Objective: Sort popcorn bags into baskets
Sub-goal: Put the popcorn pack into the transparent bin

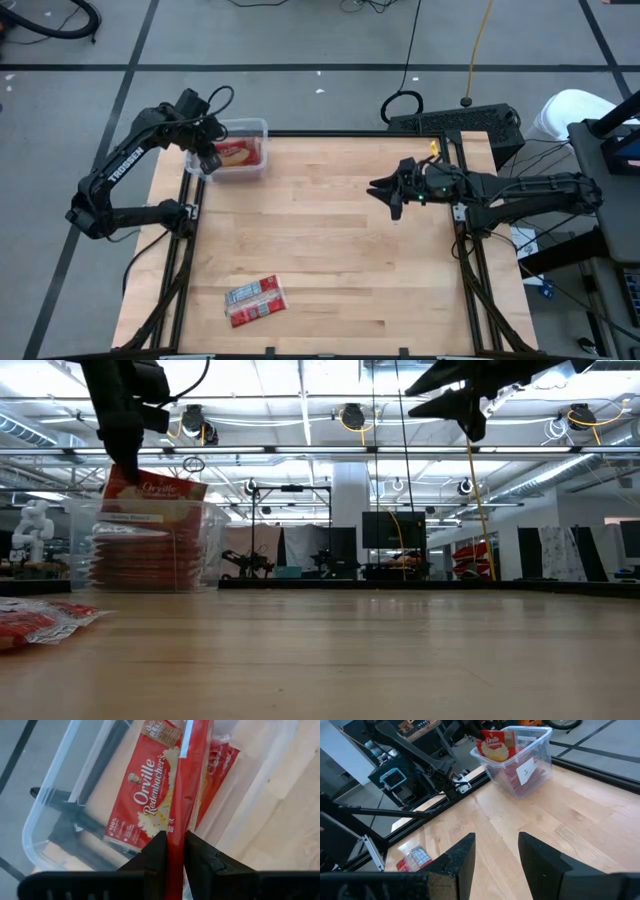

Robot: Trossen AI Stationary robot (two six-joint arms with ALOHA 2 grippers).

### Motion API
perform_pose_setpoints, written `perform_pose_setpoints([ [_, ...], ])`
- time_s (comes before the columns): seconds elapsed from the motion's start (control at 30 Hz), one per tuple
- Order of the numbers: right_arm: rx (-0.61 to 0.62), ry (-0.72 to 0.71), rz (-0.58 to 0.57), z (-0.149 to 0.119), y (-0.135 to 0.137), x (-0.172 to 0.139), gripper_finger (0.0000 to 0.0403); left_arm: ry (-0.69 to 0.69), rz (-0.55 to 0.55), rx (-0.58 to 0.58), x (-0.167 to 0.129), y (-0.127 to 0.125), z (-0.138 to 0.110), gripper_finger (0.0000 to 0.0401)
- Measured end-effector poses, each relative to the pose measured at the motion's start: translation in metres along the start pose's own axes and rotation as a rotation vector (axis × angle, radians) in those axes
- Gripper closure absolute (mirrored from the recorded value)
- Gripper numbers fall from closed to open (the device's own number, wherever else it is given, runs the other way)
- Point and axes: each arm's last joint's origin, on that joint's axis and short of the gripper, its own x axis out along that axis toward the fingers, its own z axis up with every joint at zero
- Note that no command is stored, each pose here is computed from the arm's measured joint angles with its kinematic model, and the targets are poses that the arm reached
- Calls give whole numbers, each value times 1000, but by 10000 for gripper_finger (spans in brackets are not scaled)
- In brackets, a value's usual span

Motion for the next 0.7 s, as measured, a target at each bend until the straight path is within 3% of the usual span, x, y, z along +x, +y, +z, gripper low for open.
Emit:
perform_pose_setpoints([
  [0.17,3,-6,-10,1,-2,0,259,5,8,58,0,0,0,321],
  [0.43,4,-6,-12,1,-2,0,259,14,26,91,0,1,0,236],
  [0.57,4,-6,-12,1,-2,0,259,10,34,65,0,1,0,214],
  [0.7,4,-6,-12,1,-2,0,259,3,36,-18,0,2,1,222],
])
